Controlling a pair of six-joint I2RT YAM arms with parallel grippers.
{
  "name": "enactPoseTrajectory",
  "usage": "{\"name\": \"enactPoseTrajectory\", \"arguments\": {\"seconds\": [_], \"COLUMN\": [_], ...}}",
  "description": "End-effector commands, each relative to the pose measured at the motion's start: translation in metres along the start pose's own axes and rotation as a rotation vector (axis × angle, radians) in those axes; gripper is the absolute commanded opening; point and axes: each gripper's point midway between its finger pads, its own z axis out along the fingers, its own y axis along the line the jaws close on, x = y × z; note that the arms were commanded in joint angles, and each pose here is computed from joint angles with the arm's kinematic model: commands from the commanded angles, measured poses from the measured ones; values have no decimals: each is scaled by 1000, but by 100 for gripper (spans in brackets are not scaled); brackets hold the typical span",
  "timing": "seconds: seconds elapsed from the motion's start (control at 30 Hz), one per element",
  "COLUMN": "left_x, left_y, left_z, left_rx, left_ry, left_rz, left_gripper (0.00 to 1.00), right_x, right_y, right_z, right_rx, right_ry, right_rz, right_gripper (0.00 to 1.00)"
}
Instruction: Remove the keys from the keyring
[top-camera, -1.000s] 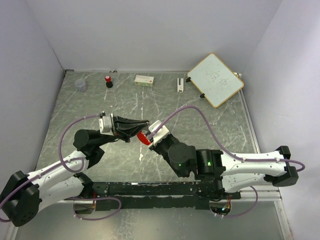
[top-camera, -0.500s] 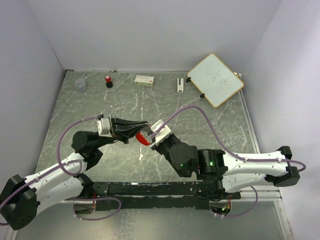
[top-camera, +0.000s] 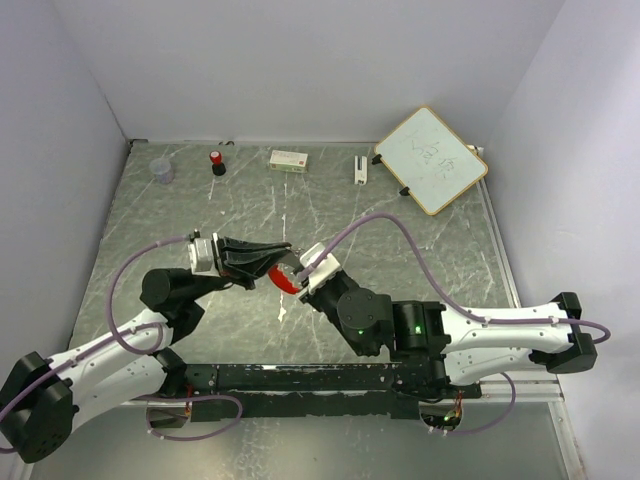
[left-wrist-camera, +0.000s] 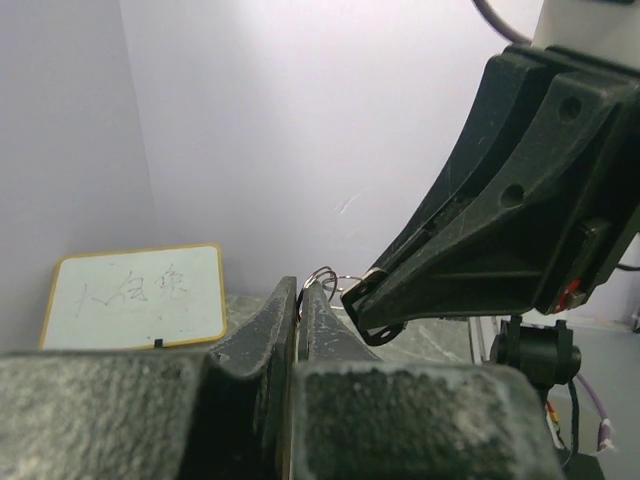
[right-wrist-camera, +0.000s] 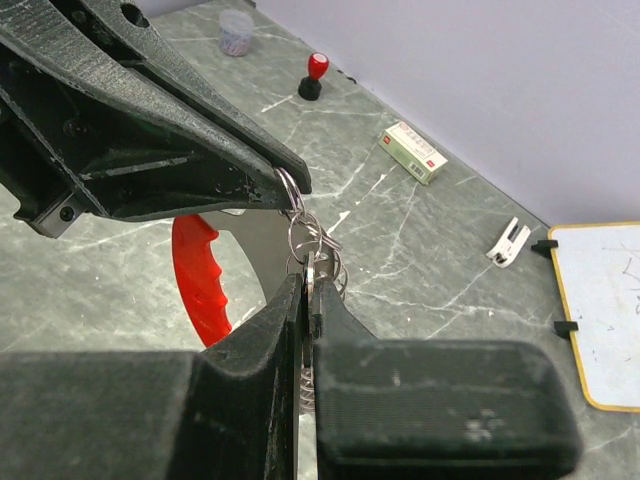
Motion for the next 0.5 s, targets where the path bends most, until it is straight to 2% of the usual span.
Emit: {"name": "enactPoseTrajectory", "arguments": {"seconds": [0.0,0.2,0.47], "left_x": [-40,-48,-63], "left_y": [2,-6,-7], "left_z": [3,-2,-3], "left_rx": [-29,-7,-19], "left_ry": [-160,-211,-240], "left_rz": [5,-31,-8], "left_gripper": [7,7,7], "right_x": [9,15,24], "right_y": [5,4,5], "right_z": [1,6,11], "right_rx": [3,19,18], "right_ry": [6,-14,13], "right_rz": [-6,-20,-27], "right_gripper": [0,0,0]}}
